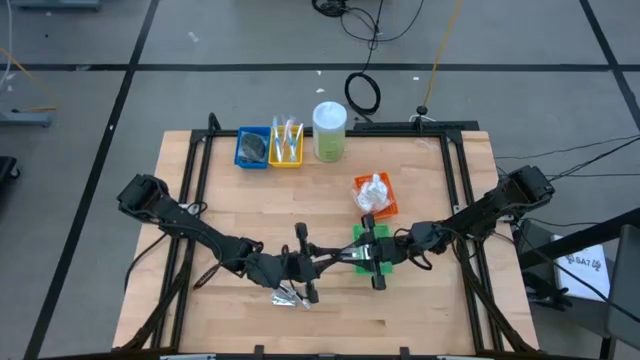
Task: Pick & Place Travel size toiletries
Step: Put the nail cutter into the green bin
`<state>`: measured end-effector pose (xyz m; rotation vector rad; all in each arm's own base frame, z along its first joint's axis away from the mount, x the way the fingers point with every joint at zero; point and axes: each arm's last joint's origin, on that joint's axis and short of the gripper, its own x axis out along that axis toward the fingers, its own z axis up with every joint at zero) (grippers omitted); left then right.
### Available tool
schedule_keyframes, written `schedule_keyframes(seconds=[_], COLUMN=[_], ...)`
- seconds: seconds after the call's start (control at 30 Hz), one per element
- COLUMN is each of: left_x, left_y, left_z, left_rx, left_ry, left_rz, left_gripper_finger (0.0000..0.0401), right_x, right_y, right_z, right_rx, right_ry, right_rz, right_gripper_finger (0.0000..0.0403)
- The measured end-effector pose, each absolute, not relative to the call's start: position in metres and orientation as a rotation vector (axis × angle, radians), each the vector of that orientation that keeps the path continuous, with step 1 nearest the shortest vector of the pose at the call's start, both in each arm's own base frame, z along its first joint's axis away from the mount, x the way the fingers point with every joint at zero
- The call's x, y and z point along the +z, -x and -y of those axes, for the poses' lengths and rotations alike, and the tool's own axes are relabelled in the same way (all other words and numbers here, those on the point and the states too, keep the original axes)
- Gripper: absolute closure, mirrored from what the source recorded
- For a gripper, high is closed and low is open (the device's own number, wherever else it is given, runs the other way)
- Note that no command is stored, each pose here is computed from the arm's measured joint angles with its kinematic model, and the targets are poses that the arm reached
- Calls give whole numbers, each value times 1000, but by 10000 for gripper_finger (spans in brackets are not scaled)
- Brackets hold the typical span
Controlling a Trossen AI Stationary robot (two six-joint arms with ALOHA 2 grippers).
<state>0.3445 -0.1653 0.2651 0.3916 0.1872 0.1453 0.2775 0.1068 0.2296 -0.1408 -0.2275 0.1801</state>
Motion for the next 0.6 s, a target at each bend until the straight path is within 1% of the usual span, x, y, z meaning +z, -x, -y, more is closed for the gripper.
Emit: schedule_keyframes(seconds=[0.2, 0.3, 0.37, 0.47, 0.6], left_x=[272, 280, 289, 298, 297], left_y=[-344, -338, -331, -327, -328], left_z=[169, 170, 171, 170, 168], left_rx=[106, 114, 92, 94, 93], left_ry=[-409, -437, -430, -415, -423], left_rz=[-117, -110, -93, -70, -77], left_gripper_finger=[366, 366, 366, 366, 366], right_x=[242, 246, 250, 252, 255], right_y=[-269, -263, -260, -258, -257], right_z=[-107, -105, -104, -103, -104], right_rx=[169, 146, 142, 146, 151], right_ry=[172, 199, 200, 198, 188], right_rz=[223, 183, 178, 181, 207], right_gripper_finger=[302, 290, 272, 232, 177])
